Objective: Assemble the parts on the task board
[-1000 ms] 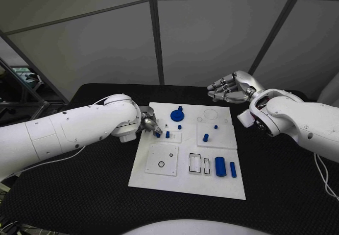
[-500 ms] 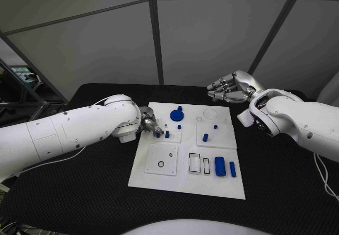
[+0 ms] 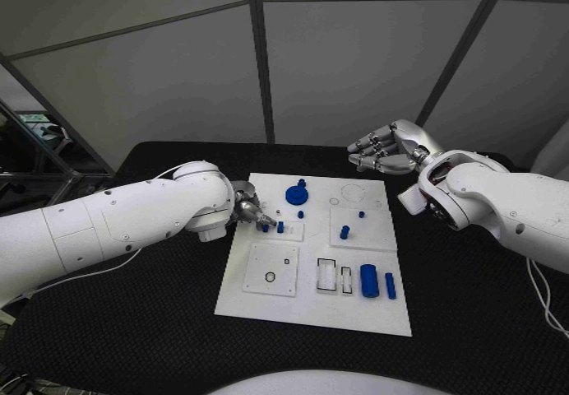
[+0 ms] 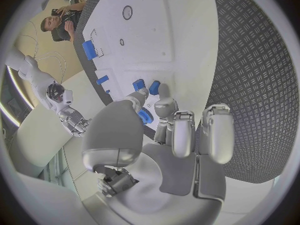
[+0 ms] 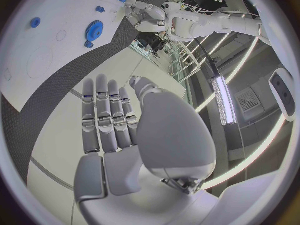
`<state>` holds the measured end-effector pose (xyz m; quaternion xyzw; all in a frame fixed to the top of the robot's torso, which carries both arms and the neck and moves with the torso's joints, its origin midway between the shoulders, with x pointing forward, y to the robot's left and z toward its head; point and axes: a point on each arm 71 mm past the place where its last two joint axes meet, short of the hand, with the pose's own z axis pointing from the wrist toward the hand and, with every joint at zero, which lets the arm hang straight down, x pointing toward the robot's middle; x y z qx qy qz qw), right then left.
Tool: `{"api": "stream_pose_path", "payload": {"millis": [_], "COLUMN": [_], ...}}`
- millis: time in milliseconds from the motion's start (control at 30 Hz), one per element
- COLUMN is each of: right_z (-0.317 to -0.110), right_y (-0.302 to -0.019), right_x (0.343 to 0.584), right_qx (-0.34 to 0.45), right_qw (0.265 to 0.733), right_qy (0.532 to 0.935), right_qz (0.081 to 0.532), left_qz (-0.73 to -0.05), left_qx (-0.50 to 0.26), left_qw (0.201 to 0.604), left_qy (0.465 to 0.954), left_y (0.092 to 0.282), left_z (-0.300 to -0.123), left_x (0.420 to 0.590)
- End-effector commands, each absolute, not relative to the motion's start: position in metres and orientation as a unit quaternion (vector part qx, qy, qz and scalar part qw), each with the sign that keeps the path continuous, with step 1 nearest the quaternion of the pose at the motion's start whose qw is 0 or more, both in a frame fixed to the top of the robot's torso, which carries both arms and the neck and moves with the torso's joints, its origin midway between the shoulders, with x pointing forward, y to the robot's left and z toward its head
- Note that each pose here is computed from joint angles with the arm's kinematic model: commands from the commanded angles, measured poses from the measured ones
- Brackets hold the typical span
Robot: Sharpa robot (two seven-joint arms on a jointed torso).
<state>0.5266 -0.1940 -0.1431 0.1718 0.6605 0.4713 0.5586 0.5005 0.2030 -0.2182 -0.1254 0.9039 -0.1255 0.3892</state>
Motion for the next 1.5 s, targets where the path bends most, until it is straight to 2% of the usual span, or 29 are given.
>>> {"api": "stream_pose_path", "payload": {"millis": [33,533,733,867,1033,1167,1300,1500], "right_z": [-0.142,-0.142,-0.142,-0.143,-0.142,-0.142,-0.142,-0.142], "right_y": [-0.194,-0.195,-0.195,-0.196,-0.196,-0.196,-0.194,-0.192], "right_x": [0.526,0.527,0.527,0.527,0.527,0.526,0.526,0.525], "right_qx": [0.170,0.172,0.173,0.173,0.173,0.173,0.173,0.172], "right_qw": [0.557,0.557,0.557,0.557,0.557,0.557,0.556,0.554], "right_qy": [0.660,0.662,0.662,0.662,0.662,0.662,0.663,0.663], "right_qz": [0.474,0.472,0.471,0.470,0.470,0.470,0.471,0.473], "left_qz": [-0.126,-0.153,-0.214,-0.268,-0.338,-0.361,-0.358,-0.335], "left_qx": [-0.134,-0.159,-0.209,-0.210,-0.130,-0.054,0.014,0.085], "left_qw": [0.398,0.429,0.449,0.479,0.546,0.583,0.596,0.588], "left_qy": [0.899,0.876,0.842,0.809,0.756,0.726,0.719,0.731], "left_y": [0.205,0.213,0.218,0.213,0.195,0.180,0.166,0.150], "left_z": [-0.216,-0.203,-0.196,-0.188,-0.175,-0.170,-0.174,-0.188], "left_x": [0.501,0.503,0.509,0.514,0.517,0.515,0.512,0.510]}}
